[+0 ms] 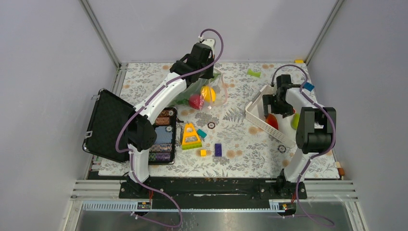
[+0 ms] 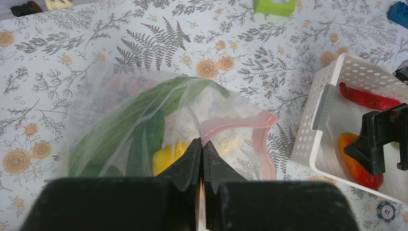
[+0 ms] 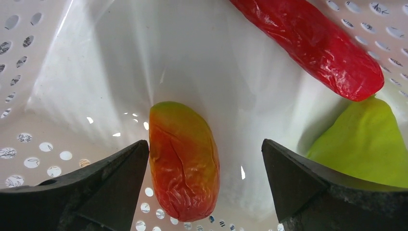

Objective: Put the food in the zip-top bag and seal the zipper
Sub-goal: Pick up the fake fruit from the bin.

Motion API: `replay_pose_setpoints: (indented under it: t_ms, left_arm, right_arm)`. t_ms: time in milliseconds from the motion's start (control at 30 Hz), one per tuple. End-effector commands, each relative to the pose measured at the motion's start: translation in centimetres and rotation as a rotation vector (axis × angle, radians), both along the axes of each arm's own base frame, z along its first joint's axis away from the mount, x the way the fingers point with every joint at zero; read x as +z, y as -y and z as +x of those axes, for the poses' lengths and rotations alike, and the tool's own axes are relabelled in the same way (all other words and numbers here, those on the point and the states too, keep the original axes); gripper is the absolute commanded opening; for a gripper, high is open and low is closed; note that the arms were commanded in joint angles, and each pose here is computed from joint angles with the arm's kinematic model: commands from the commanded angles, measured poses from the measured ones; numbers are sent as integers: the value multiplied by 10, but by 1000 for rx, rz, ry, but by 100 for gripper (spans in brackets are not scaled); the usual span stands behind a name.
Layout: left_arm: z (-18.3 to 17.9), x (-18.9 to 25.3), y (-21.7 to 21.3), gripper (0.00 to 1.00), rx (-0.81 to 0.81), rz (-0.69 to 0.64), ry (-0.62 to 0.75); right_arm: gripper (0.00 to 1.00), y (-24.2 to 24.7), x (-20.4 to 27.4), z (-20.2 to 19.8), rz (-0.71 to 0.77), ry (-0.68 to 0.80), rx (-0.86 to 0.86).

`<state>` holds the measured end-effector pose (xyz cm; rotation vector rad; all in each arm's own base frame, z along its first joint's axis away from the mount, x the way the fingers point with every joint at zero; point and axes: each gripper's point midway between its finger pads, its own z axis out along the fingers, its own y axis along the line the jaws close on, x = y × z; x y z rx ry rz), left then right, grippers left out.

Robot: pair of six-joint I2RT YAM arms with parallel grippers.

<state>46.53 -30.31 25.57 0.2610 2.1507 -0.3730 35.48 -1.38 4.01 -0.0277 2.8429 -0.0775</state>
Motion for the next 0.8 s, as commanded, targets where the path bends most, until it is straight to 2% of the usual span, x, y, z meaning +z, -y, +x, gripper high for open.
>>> replay_pose_setpoints:
  t_ms: [0, 167, 400, 567, 767]
  left_arm:
    - [-3, 46, 0, 0, -12, -62, 101]
    - [-6, 49, -2, 0, -21, -55, 101]
    - [-11, 48, -3, 0, -39, -38, 89]
    - [-13, 50, -2, 0, -50, -47, 86]
    - [-24, 60, 2, 0, -72, -69, 85]
  right_arm:
    - [95, -7, 16, 10, 32, 34, -48]
    - [90, -26, 4, -5, 134, -55, -43]
    - [85, -9, -11, -12, 39, -117, -106]
    - [64, -11, -7, -8, 52, -100, -106]
    - [35, -6, 32, 6, 34, 77, -152]
